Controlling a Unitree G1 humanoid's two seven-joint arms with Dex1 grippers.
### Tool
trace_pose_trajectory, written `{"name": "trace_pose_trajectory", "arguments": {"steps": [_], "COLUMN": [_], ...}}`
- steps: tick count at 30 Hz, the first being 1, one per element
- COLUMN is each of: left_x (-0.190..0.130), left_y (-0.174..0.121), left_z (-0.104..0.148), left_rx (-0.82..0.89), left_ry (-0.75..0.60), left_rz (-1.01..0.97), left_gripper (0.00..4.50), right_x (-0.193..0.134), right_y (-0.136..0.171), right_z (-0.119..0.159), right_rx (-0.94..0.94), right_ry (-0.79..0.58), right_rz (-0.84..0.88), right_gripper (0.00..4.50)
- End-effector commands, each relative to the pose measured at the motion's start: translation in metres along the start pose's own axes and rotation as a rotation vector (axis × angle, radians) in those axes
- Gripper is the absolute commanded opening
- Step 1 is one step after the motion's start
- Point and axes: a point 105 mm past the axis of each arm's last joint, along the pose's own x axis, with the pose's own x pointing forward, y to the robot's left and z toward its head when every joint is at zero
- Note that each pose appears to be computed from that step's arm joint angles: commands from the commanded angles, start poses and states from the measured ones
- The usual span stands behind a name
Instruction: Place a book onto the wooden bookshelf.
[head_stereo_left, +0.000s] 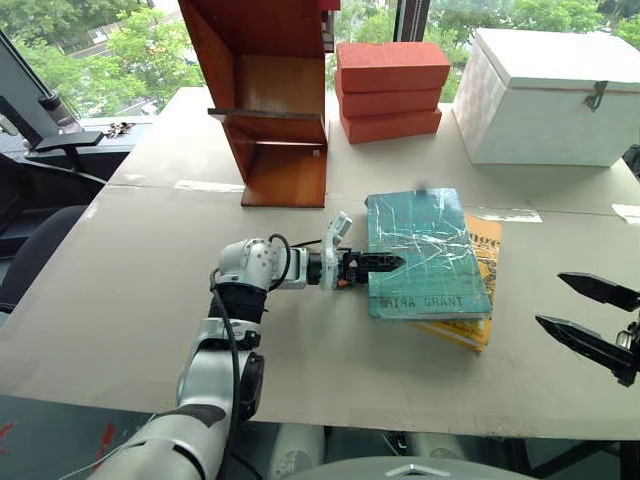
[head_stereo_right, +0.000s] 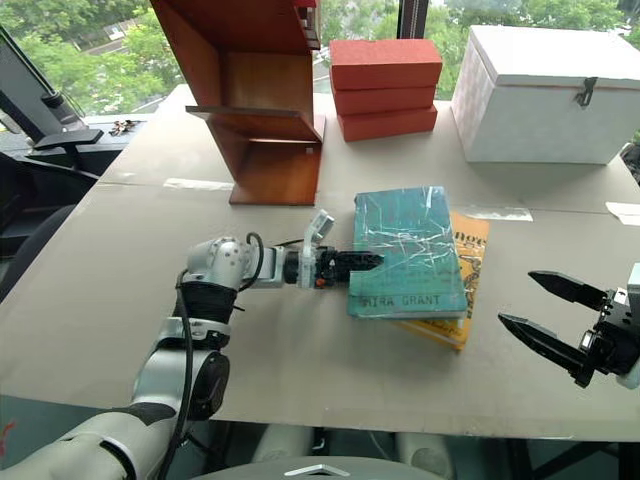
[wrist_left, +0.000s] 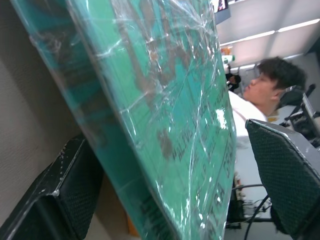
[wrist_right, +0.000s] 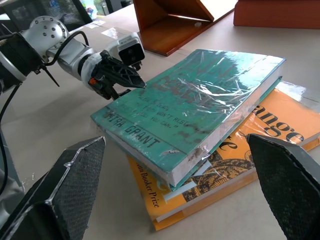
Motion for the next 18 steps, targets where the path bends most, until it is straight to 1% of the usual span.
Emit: {"name": "trace_pose_trajectory", "arguments": {"steps": [1, 2, 3, 4, 5, 7, 10, 12, 14, 15, 18], "left_x": [0.007, 0.007, 0.007, 0.006, 0.006, 0.004, -0.001, -0.008, -0.012, -0.017, -0.026], "left_y": [0.007, 0.005, 0.002, -0.001, -0.003, -0.006, -0.014, -0.033, -0.045, -0.062, -0.123], "left_z": [-0.004, -0.001, 0.002, 0.004, 0.005, 0.006, 0.014, 0.028, 0.034, 0.041, 0.063], "left_rx": [-0.069, -0.075, -0.078, -0.08, -0.081, -0.084, -0.065, 0.03, 0.099, 0.285, 0.794], "left_ry": [0.003, -0.01, -0.022, -0.031, -0.037, -0.048, -0.086, -0.136, -0.157, -0.175, -0.239], "left_rz": [0.005, -0.006, -0.021, -0.038, -0.049, -0.068, -0.108, -0.173, -0.213, -0.216, -0.215], "left_gripper": [3.93, 3.88, 3.18, 2.86, 2.29, 1.46, 0.05, 0.05, 0.05, 0.05, 0.05], "right_x": [-0.003, -0.003, -0.004, -0.004, -0.004, -0.003, -0.001, 0.001, 0.002, 0.002, 0.004], "right_y": [0.005, 0.004, 0.004, 0.003, 0.003, 0.002, 0.001, -0.001, -0.002, -0.004, -0.016], "right_z": [0.012, 0.012, 0.012, 0.012, 0.012, 0.011, 0.012, 0.015, 0.016, 0.019, 0.031], "right_rx": [-0.047, -0.049, -0.05, -0.05, -0.051, -0.053, -0.059, -0.066, -0.068, -0.073, -0.091], "right_ry": [-0.011, -0.013, -0.014, -0.015, -0.016, -0.017, -0.023, -0.035, -0.042, -0.054, -0.124], "right_rz": [0.006, 0.001, -0.003, -0.006, -0.008, -0.012, -0.011, -0.011, -0.011, -0.016, -0.052], "right_gripper": [4.5, 4.5, 4.5, 4.5, 4.5, 4.5, 4.5, 4.5, 4.5, 4.5, 4.5]}}
